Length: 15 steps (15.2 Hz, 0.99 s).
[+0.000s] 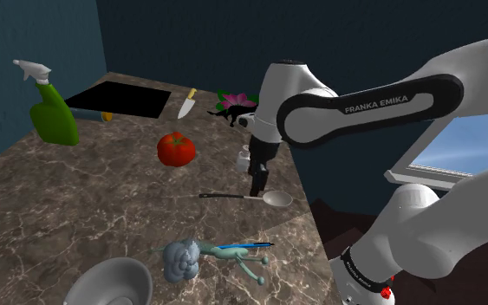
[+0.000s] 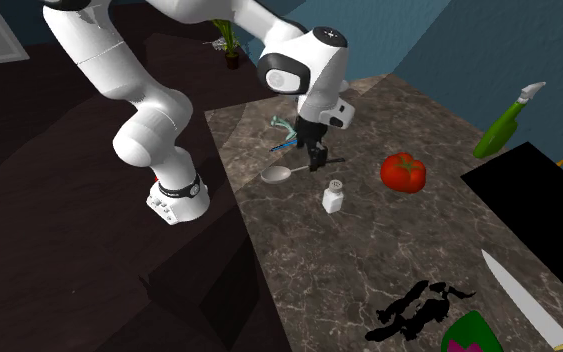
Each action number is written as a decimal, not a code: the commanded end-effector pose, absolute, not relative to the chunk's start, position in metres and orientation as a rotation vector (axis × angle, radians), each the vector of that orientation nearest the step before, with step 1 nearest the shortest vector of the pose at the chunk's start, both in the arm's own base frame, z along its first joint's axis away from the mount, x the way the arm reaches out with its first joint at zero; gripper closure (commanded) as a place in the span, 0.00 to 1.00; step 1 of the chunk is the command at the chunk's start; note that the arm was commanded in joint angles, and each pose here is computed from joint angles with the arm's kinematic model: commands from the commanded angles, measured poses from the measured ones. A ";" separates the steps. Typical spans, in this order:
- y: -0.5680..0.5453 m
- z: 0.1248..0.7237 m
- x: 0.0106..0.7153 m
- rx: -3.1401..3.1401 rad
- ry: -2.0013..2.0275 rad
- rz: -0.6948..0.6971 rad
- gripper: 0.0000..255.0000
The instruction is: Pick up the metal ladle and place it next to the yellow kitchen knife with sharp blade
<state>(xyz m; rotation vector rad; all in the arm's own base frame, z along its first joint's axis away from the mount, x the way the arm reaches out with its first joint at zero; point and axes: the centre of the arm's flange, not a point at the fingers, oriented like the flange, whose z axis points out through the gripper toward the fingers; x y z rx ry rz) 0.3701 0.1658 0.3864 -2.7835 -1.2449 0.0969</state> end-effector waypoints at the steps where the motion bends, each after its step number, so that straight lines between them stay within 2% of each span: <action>1: 0.173 0.372 0.368 -2.760 -1.288 0.110 0.00; 8: 0.175 0.337 0.365 -2.760 -1.288 0.110 0.00; 15: 0.175 0.337 0.365 -2.760 -1.288 0.110 0.00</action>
